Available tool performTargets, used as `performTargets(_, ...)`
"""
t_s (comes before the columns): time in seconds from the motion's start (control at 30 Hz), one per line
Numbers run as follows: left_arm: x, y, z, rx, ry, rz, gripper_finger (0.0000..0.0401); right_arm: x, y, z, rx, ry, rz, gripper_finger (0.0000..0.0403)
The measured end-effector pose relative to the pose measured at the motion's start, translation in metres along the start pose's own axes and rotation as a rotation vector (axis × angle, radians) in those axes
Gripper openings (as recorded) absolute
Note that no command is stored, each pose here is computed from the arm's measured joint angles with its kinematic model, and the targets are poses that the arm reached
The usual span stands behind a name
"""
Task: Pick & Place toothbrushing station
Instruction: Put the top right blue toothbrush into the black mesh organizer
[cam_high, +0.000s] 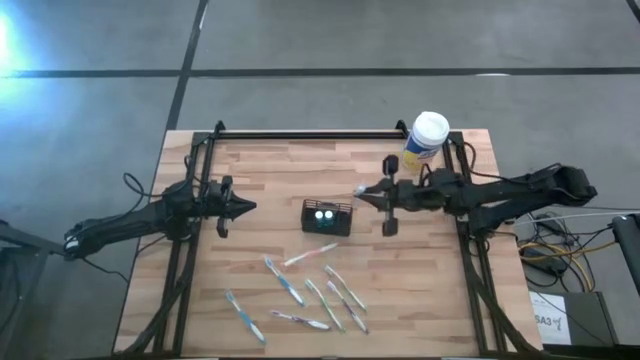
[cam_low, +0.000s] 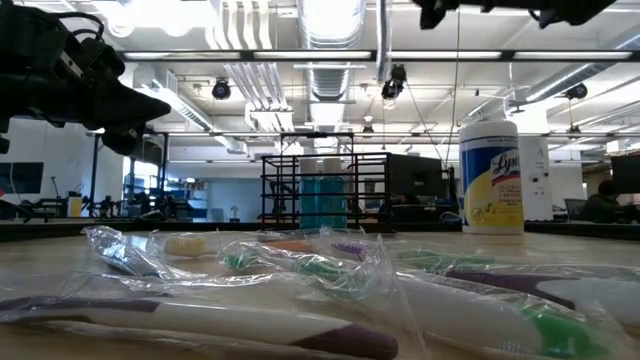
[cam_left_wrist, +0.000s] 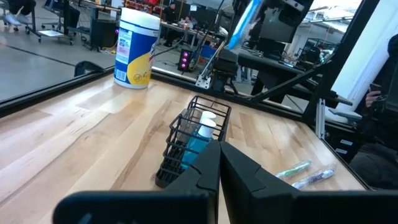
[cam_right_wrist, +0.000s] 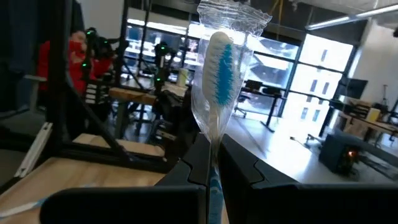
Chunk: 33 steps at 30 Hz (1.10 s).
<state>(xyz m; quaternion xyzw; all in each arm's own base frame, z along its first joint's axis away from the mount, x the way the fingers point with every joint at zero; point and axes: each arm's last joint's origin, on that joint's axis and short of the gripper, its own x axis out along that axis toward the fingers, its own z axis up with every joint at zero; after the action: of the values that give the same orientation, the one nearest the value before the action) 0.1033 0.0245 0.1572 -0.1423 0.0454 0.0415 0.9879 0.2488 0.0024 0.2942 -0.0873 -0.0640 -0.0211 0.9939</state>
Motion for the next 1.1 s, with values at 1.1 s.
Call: performTargets(1.1, 0.0, 0.0, 0.0, 0.025, -0.001, 0.008, 0.0012, 0.009, -0.002, -0.121, 0.119, 0.081, -0.153, 0.0013)
